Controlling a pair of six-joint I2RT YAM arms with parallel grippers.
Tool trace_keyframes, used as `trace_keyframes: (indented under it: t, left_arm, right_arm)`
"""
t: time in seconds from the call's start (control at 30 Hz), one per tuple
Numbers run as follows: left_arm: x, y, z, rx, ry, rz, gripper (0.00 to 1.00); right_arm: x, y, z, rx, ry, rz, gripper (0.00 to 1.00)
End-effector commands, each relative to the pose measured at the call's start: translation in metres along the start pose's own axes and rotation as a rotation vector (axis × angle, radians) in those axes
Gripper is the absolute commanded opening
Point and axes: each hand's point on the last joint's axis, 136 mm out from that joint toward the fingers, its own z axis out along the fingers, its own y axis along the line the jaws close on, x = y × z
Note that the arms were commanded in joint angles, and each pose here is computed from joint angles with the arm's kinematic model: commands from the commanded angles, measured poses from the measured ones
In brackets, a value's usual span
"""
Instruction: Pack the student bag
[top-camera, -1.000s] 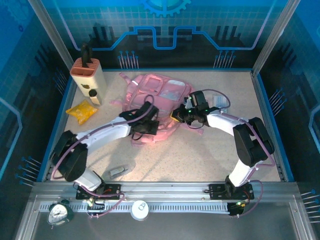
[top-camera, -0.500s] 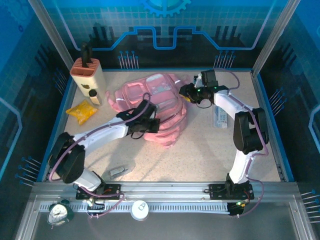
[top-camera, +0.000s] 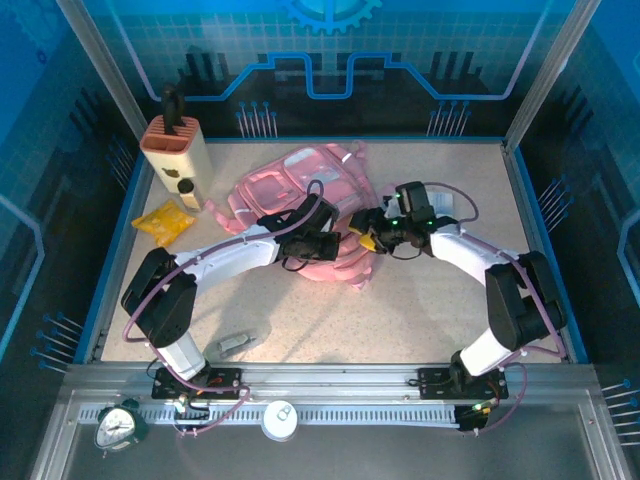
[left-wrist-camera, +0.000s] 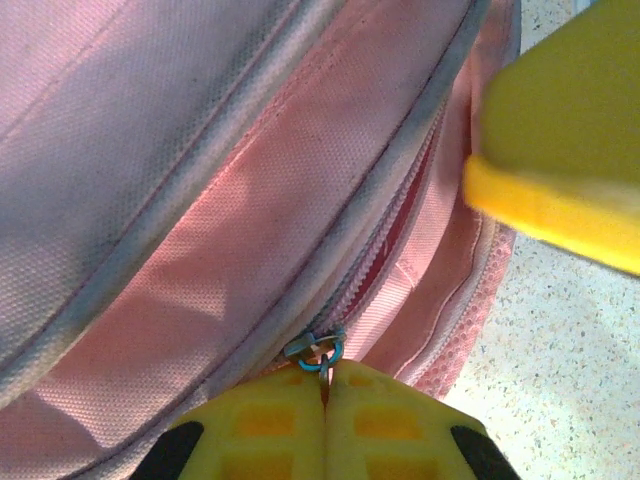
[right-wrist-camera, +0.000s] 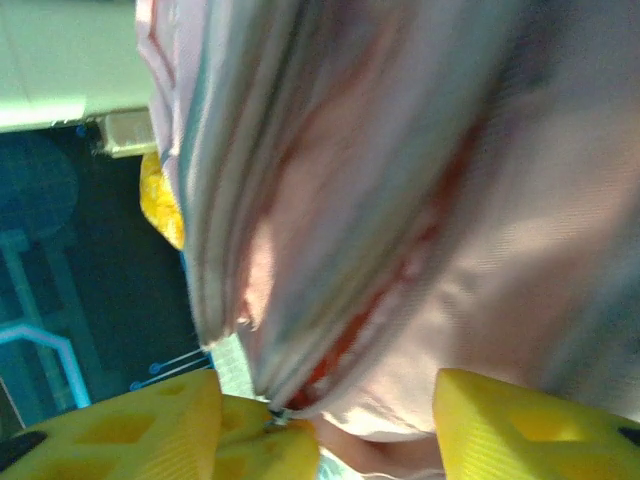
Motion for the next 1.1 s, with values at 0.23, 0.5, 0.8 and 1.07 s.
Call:
trace_keyframes:
  t: [0.23,0.5,0.8,1.07]
  left_arm:
    - [-0.002,-0.014,-0.003,0.031,-0.001,0.059,0.0]
    - [0.03,0.058,-0.021,-0.21,0.06,0.174,0.0]
    - [0.03,0.154,-0.027,-0.305,0.013,-0.044,0.0]
    - [-0.018,0.193,-0.017,-0.41,-0.077,-0.18,0.0]
  right_arm:
    - [-0.005,0.005,0.044,0.023,-0.012,-0.009,0.27]
    - [-0.037,-0.008,0.01,0.097,-0.071,-0.089,0.0]
    - [-0.055,-0.006,-0.012,0.074,-0.049,-0.139,0.0]
    - [-0.034,-0.001,-0.005,0.072,-0.02,-0.198,0.0]
